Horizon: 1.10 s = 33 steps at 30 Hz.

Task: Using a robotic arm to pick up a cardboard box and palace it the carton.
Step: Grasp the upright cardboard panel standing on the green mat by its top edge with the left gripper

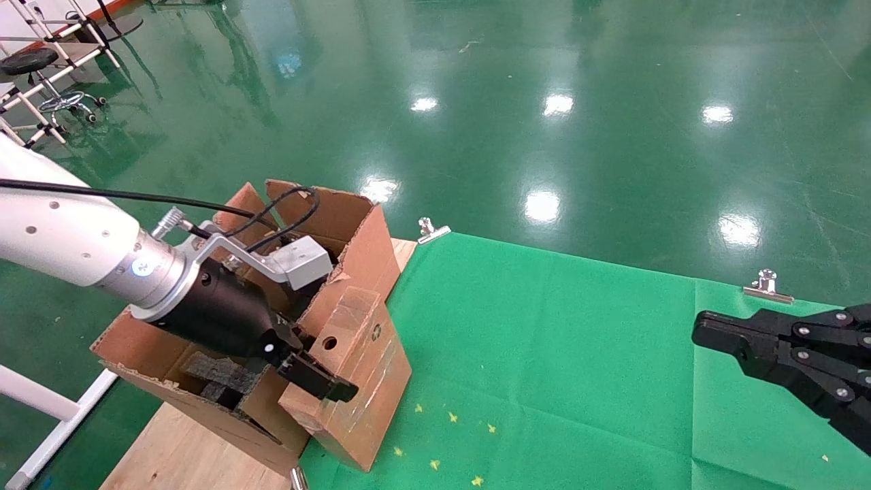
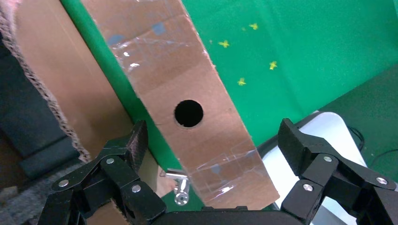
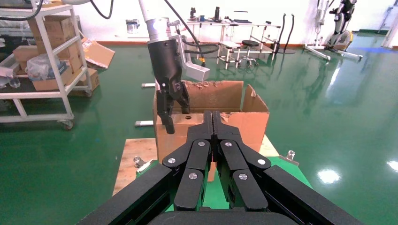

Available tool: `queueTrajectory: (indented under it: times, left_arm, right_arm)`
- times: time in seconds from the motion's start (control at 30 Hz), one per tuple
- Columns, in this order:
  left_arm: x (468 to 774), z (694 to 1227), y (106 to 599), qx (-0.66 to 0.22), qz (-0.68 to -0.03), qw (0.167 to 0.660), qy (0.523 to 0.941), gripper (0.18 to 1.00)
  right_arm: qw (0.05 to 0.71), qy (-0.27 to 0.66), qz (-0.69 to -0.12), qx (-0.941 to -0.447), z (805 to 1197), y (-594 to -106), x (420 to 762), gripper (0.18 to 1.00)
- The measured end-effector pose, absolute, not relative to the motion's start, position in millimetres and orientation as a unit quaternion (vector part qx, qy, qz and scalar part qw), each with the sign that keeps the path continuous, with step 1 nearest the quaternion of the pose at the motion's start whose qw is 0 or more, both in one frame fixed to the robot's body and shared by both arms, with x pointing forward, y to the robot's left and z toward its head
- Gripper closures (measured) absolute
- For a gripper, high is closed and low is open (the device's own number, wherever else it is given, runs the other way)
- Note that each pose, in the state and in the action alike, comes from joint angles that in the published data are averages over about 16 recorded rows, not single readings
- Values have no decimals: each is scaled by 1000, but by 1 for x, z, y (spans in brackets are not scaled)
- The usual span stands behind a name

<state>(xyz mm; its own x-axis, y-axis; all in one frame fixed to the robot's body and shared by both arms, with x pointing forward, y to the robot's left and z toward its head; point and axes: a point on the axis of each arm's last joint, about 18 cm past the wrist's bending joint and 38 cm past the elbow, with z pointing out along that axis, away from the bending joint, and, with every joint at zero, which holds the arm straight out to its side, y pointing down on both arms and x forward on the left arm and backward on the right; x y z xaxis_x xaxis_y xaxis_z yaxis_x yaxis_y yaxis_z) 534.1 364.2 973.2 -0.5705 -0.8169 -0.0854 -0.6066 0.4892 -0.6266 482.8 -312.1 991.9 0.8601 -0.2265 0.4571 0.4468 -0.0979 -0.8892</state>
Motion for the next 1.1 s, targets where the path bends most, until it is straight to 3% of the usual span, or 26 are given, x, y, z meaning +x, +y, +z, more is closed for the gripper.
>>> queueTrajectory:
  times: [0.3, 0.5, 0.87, 1.1]
  left_arm:
    - [536, 970, 363, -433, -268, 183, 841, 188]
    - [536, 970, 363, -433, -268, 183, 841, 211]
    - [535, 970, 363, -430, -270, 184, 842, 315]
    - [535, 970, 363, -429, -271, 184, 842, 443]
  right_arm:
    - [667, -79, -252, -697, 992, -312, 483, 946]
    - [667, -79, -252, -697, 992, -312, 483, 879]
    - [667, -79, -252, -697, 992, -312, 483, 672]
    - [667, -79, -252, -697, 992, -312, 483, 511]
